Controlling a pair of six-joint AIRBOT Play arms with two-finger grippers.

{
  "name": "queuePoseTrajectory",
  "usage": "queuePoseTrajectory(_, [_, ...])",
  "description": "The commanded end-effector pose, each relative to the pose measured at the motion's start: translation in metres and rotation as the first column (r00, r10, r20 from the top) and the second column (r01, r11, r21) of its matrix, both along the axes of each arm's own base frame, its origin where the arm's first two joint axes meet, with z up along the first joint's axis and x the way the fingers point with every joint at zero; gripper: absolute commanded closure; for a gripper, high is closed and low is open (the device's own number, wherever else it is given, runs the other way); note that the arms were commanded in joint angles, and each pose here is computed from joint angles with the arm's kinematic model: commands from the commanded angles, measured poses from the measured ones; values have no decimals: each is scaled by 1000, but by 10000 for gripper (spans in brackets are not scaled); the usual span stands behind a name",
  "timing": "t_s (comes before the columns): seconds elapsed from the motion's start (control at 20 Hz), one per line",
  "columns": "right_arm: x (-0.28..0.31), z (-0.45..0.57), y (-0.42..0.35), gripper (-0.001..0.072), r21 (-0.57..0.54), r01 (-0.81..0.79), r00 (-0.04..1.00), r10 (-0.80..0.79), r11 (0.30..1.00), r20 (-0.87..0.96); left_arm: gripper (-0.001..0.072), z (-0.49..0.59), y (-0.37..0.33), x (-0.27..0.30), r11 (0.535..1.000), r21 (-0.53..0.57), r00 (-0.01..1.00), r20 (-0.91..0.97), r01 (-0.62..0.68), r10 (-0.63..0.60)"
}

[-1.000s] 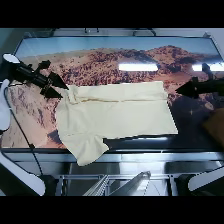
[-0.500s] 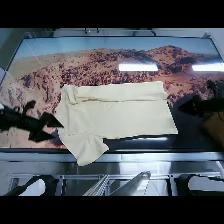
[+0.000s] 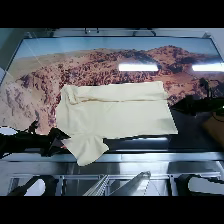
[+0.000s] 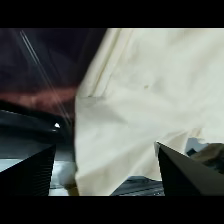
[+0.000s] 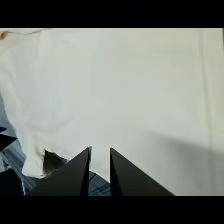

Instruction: Fold the shirts.

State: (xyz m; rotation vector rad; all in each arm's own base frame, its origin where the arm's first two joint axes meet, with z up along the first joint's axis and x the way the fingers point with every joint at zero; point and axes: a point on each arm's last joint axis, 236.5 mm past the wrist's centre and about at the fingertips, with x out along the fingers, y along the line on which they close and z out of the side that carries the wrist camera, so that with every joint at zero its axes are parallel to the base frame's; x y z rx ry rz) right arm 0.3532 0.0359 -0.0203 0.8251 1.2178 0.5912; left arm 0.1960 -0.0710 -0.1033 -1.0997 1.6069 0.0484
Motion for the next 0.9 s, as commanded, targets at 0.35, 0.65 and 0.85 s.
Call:
queuePoseTrajectory(0.35, [-4,14,9,563,63,-27,1000,26,998,16,204,-1,-39,45,983,-180,978,209,27,12])
queuePoseTrajectory(0.65, [-49,-30,-54,632,-112,116,953,-142,987,-267,392,38,-25,31,982,-171,958,284,78,-26])
queuePoseTrajectory(0.85, [-57,-45,-77,625,-199,166,945,-213,966,-247,669,40,-31,21,975,-172,954,287,140,-86])
